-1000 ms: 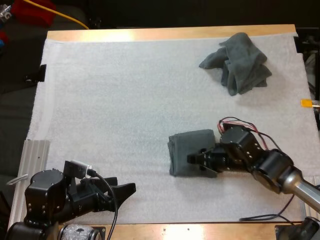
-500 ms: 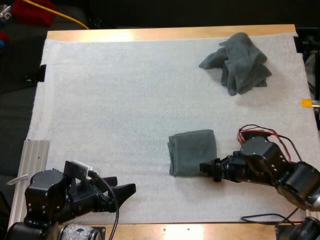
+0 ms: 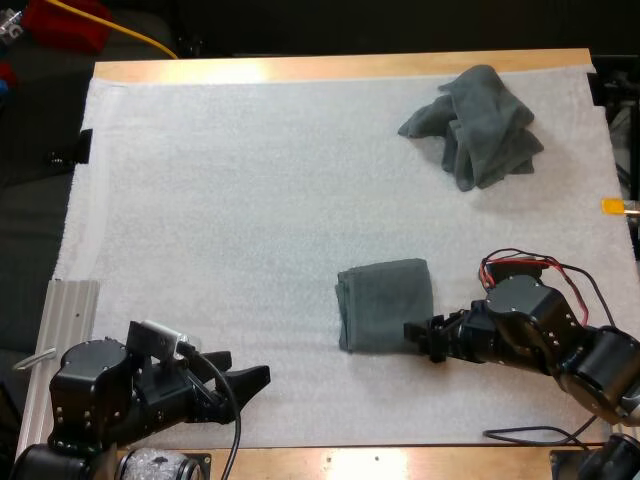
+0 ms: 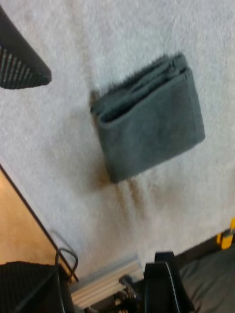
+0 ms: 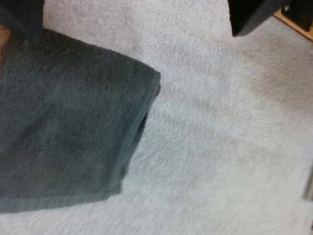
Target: Pick towel from pile, fold and stack
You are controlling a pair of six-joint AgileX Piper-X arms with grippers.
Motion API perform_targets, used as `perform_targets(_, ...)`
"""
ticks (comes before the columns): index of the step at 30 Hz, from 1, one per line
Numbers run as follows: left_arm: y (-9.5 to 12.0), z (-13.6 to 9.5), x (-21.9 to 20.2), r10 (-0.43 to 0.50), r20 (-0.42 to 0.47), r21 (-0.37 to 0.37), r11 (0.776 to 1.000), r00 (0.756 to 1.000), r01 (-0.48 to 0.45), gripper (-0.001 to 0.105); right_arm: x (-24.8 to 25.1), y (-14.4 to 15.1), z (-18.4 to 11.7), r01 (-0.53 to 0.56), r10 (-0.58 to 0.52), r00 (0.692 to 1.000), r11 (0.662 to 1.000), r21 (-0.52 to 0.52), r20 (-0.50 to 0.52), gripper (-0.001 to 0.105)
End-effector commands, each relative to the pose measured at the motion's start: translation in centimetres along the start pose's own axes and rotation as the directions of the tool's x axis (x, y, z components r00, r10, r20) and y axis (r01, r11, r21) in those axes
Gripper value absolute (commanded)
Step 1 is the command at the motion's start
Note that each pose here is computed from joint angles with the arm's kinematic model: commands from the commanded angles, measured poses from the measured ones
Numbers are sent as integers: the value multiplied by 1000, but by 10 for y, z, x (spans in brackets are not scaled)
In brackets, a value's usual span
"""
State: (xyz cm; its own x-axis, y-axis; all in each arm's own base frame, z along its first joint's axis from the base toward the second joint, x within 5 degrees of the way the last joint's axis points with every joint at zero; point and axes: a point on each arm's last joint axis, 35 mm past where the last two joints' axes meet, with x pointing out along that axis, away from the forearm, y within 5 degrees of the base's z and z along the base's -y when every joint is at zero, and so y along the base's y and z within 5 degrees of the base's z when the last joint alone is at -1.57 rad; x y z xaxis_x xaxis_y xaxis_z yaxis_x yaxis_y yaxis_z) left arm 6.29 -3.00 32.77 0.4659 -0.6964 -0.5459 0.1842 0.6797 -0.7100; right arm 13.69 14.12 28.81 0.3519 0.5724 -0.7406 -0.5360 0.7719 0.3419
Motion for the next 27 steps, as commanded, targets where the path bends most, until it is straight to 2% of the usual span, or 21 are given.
perform_targets(1,0,2,0,27,14,7,1000,1000,-27,71,-1,-1,-2,10,-10,1000,1000,-15,-8,73)
perform_targets(7,7,16,14,37,5,-2,999,999,-37,71,-1,-1,-4,14,-15,1000,999,-31,-22,73)
perform_targets(13,16,38,37,36,-46,-39,999,998,-38,71,-1,-1,-4,14,-15,1000,999,-34,-22,73)
perform_targets(18,28,56,62,0,-118,-91,996,993,-11,71,-1,-1,-4,14,-15,1000,999,-34,-22,73)
perform_targets(22,39,67,83,6,-178,-128,991,984,-29,71,-1,-1,-4,12,-13,1000,999,-34,-22,73)
perform_targets(27,45,72,115,-8,-269,-117,993,963,-25,71,-1,-1,-4,12,-13,1000,999,-34,-22,73)
